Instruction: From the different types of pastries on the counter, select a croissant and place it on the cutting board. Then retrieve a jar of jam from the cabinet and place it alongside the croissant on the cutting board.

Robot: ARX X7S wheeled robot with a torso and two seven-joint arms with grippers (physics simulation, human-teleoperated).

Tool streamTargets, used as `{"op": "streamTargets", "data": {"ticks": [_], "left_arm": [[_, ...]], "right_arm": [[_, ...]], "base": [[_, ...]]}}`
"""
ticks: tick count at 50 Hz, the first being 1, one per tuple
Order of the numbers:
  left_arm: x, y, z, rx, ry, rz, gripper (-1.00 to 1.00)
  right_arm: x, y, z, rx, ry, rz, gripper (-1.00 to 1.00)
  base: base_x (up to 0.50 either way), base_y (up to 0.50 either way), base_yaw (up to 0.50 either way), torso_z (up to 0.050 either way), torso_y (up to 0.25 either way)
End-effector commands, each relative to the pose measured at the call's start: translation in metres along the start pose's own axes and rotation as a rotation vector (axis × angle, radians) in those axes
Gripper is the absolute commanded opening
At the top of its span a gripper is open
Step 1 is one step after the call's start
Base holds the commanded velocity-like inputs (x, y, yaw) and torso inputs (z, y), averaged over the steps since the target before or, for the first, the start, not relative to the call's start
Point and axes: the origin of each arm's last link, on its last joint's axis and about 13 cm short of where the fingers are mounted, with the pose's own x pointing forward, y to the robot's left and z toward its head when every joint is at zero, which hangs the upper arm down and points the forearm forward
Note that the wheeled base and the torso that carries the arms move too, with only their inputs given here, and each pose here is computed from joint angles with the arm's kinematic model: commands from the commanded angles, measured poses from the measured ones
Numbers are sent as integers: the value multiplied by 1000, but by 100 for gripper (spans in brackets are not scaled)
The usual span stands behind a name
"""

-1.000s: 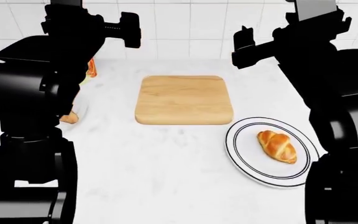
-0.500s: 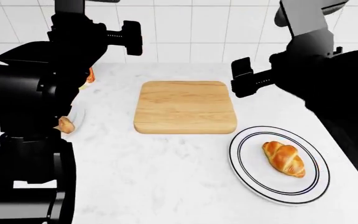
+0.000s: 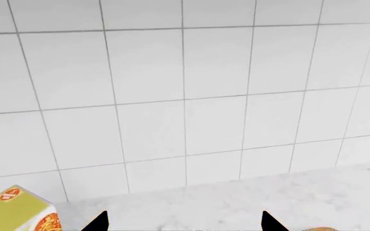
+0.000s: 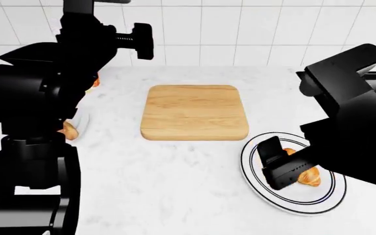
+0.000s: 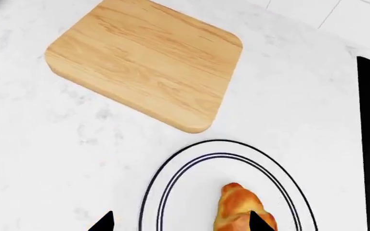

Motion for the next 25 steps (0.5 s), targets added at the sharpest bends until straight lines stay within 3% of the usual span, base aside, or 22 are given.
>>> {"op": "streamTargets", "data": {"ticks": [1, 13, 25], "left_arm": [[3, -2, -2, 4, 9, -2, 100], [8, 1, -8, 2, 21, 8, 100], [10, 0, -10, 4, 27, 7, 100]], "right_arm": [[-13, -4, -15, 16, 105, -2, 100], [-14, -16, -3, 24, 84, -60, 100], [13, -32, -6, 44, 150, -69, 100]], "base": [[0, 0, 0, 0, 0], [0, 0, 0, 0, 0], [0, 0, 0, 0, 0]]}}
